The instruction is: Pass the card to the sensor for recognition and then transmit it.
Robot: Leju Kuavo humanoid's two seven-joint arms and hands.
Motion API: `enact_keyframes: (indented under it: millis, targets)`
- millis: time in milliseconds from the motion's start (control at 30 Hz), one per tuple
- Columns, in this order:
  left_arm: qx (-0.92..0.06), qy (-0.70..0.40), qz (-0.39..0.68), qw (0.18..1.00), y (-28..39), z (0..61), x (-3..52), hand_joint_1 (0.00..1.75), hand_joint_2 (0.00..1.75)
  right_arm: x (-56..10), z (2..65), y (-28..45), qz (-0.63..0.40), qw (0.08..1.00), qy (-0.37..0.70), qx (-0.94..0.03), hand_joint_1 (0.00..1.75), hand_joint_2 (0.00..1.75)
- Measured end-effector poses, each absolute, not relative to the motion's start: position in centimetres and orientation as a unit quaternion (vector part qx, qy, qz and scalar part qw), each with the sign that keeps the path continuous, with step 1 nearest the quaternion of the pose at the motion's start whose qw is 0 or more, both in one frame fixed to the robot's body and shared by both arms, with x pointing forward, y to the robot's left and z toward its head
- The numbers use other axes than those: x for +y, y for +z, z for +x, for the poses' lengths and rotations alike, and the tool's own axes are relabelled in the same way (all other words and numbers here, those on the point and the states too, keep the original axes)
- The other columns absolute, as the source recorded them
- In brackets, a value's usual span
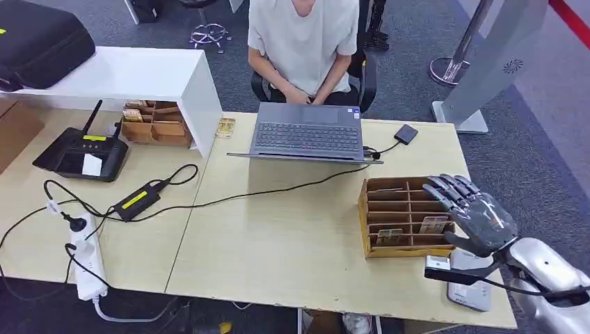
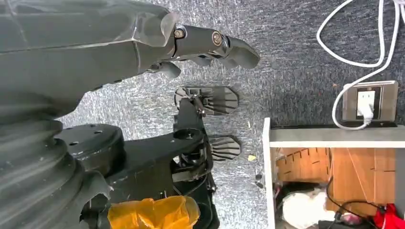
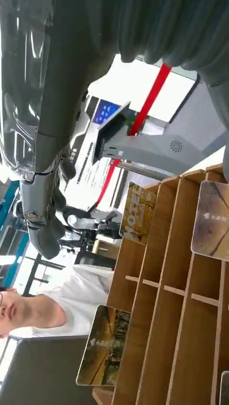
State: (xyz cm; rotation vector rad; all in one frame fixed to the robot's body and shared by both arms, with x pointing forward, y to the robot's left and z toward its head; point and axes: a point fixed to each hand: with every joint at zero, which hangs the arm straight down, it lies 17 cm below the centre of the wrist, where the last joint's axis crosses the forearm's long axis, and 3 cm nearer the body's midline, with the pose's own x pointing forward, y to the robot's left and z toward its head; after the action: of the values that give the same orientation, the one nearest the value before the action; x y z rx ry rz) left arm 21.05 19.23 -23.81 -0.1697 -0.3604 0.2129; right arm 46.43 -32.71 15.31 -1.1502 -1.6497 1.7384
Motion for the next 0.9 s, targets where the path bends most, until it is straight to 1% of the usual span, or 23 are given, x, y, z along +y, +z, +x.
enact_keyframes:
  millis: [300, 400, 633, 900]
  targets:
    - [-0.179, 0.107, -0.082, 0.975, -23.8, 21.1, 19.5, 0.0, 1.75, -32.2, 46.2, 14.3, -0.407, 0.241, 0.648, -0.597, 0.0, 1.75]
    - [-0.178, 0.106, -0.082, 0.975, -23.8, 21.0, 19.4, 0.0, 1.75, -31.9, 46.2, 14.4, -0.424, 0.225, 0.642, -0.598, 0.0, 1.75]
    - [-0.173, 0.103, -0.082, 0.976, -23.8, 21.0, 19.2, 0.0, 1.75, -29.3, 47.6, 15.7, -0.446, 0.205, 0.621, -0.611, 0.0, 1.75]
    - [-0.172, 0.104, -0.08, 0.976, -23.8, 21.2, 19.1, 0.0, 1.75, -27.4, 48.7, 16.6, -0.445, 0.199, 0.612, -0.623, 0.0, 1.75]
